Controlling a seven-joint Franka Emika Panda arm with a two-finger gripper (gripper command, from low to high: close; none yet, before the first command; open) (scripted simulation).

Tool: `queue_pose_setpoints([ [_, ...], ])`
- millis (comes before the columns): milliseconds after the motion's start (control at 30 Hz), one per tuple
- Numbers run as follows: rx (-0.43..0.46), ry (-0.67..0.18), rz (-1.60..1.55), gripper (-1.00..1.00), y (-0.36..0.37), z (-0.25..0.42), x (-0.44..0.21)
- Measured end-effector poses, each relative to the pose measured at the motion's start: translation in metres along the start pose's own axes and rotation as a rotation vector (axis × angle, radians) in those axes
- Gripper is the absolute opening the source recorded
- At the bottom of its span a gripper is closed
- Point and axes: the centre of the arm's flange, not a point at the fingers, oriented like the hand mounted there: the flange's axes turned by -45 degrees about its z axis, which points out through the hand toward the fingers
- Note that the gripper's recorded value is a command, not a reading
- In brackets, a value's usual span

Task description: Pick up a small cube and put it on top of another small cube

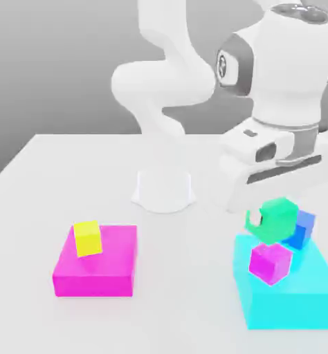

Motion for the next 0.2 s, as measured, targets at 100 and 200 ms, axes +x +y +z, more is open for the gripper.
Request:
queue_pose_setpoints([
  [100,-0.002,-0.001,-0.014,1.00,-0.004,0.035,-0.002],
  [200,-0.002,-0.001,-0.014,1.00,-0.004,0.035,-0.002],
])
